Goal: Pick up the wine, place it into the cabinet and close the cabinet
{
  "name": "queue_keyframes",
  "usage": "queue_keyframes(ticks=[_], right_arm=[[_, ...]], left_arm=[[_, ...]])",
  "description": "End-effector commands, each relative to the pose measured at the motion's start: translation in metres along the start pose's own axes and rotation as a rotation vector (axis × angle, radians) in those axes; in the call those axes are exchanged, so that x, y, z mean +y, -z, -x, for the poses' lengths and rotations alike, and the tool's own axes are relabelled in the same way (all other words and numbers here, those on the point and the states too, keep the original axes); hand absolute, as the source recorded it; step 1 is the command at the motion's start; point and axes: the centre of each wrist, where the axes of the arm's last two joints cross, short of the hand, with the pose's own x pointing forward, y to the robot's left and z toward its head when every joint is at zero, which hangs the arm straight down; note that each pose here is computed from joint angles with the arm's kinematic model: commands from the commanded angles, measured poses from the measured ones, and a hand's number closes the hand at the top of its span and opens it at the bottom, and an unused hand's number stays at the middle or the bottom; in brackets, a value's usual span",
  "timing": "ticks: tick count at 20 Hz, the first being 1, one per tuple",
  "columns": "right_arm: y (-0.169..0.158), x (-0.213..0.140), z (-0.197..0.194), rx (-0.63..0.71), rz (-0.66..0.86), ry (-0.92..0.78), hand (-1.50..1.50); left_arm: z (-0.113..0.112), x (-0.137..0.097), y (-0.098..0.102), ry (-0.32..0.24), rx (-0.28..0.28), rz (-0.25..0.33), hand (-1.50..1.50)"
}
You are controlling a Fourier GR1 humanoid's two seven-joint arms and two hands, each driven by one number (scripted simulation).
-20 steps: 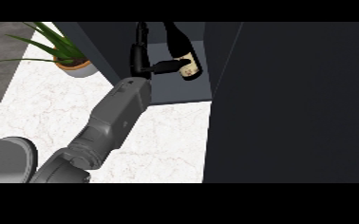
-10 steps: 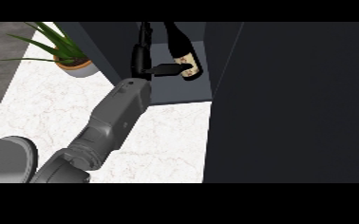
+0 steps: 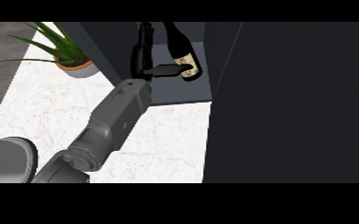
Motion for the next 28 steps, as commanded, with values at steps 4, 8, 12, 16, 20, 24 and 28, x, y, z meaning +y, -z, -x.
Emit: queue_keyframes(ticks=[4,8,12,16,20,24,28], right_arm=[[-0.007,-0.002,-0.010,-0.042,0.001,0.026,-1.50],[-0.005,-0.001,-0.020,-0.005,-0.017,0.015,-1.50],[0.007,0.006,-0.012,-0.005,0.015,0.026,-1.50],[-0.001,-0.003,-0.016,-0.019,0.033,-0.011,-1.50],[-0.018,0.001,-0.019,-0.004,0.068,-0.018,-1.50],[-0.017,-0.004,-0.018,-0.006,0.080,-0.014,-1.50],[-0.022,-0.012,-0.003,0.004,0.072,-0.014,-1.50]], left_arm=[[0.017,0.015,-0.019,-0.066,0.041,-0.055,-1.50],[0.021,0.015,-0.027,-0.059,0.058,-0.048,-1.50],[0.034,0.020,-0.053,-0.078,0.069,-0.038,-1.50],[0.020,-0.007,-0.066,-0.088,0.067,0.003,-1.50],[0.011,-0.029,-0.101,-0.080,0.056,0.023,-1.50],[-0.011,-0.046,-0.121,-0.081,0.021,0.024,-1.50],[-0.022,-0.056,-0.158,-0.120,0.018,0.035,-1.50]])
